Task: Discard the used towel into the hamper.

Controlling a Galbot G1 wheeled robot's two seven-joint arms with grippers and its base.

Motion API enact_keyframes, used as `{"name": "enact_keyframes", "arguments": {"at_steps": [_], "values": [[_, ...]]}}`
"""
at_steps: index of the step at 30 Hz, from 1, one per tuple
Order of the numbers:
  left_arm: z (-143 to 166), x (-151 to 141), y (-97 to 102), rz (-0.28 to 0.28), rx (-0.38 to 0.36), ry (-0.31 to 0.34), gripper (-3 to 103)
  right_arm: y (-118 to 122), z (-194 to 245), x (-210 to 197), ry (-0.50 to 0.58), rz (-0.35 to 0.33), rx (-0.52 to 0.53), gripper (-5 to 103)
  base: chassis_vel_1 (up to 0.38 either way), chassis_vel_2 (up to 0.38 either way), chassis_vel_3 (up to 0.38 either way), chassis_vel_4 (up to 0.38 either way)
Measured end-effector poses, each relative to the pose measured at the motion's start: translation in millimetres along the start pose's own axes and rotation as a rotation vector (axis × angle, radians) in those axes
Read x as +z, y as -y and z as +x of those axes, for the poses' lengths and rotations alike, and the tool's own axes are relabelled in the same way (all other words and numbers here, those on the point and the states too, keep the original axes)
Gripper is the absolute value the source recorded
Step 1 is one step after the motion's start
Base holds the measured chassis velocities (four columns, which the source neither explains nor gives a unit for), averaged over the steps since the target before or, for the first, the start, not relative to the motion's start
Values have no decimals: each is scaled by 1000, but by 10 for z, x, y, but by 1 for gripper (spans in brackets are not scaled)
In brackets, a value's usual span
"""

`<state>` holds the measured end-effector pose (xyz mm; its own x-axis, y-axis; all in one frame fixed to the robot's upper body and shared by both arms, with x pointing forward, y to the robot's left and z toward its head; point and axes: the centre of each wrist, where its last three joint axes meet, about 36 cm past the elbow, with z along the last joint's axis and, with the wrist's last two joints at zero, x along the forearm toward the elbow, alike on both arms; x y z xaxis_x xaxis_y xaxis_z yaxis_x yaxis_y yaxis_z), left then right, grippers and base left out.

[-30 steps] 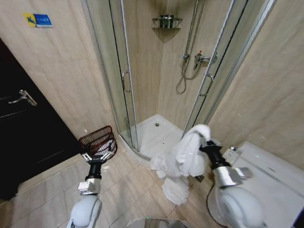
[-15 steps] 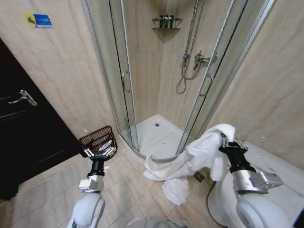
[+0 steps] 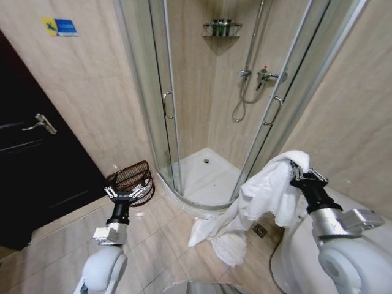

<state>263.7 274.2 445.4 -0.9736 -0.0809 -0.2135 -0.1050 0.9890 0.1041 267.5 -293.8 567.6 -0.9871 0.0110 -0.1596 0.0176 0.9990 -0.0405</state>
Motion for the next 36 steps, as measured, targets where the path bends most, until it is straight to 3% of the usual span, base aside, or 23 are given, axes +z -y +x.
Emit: {"name": "enact_keyframes", "arguments": {"at_steps": [21,28,36], "values": [[-33,-28,-56,-3,-36,3,100,-104,-35,24,-13,-2,-72,4,108,108,111,109],[-13,-16,-51,3,-44,46,100,-101,-43,16,-15,2,-83,4,119,102,96,85],[24,-47,-9,14,-41,47,100,-111,-33,30,-23,-2,-92,4,25,9,4,-6]]}}
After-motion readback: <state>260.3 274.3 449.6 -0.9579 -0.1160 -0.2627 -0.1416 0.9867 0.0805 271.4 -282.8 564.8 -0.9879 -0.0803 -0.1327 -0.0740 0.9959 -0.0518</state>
